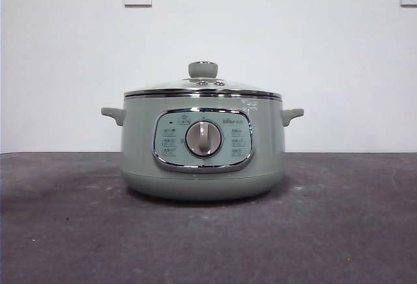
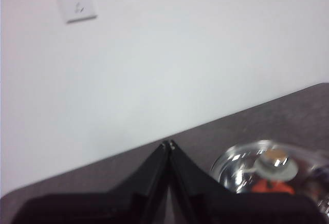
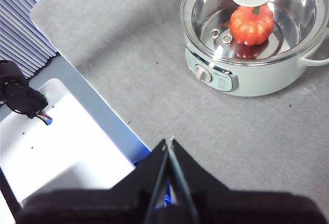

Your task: Pick up the pumpkin,open the lid,put the pumpkin in the pot,close the lid

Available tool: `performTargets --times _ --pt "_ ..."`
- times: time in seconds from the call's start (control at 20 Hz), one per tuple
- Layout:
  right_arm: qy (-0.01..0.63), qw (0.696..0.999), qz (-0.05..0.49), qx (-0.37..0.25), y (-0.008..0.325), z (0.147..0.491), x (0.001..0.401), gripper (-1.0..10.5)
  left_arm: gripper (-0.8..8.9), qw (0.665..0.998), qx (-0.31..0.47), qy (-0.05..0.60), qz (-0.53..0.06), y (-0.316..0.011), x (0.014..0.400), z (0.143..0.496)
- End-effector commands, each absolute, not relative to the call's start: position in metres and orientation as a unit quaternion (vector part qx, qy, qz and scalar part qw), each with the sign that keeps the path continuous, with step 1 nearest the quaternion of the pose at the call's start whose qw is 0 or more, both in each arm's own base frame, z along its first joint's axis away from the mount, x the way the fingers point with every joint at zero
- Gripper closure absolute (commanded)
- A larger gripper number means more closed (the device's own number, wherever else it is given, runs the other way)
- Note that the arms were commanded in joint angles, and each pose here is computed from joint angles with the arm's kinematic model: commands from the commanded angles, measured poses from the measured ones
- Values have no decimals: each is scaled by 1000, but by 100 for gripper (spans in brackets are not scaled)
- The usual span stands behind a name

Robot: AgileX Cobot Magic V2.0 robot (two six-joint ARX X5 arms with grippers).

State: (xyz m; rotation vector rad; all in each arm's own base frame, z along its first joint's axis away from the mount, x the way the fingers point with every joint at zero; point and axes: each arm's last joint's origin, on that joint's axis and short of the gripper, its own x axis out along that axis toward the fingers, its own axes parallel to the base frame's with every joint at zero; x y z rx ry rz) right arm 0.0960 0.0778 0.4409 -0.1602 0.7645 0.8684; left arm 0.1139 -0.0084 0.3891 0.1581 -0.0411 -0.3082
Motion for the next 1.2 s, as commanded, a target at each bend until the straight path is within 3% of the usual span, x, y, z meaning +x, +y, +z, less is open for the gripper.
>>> performTargets --times 0.05,0.5,0.9,1.2 --pt "358 836 410 -77 78 441 96 946 816 987 80 -14 -141 -6 109 347" --pt "356 836 410 -76 77 442 95 946 816 993 73 17 -87 -2 92 215" --pt "355 837 410 -76 77 442 94 946 816 997 44 60 -35 1 95 161" --pt "355 837 410 -76 77 442 94 946 816 995 30 89 -35 1 96 147"
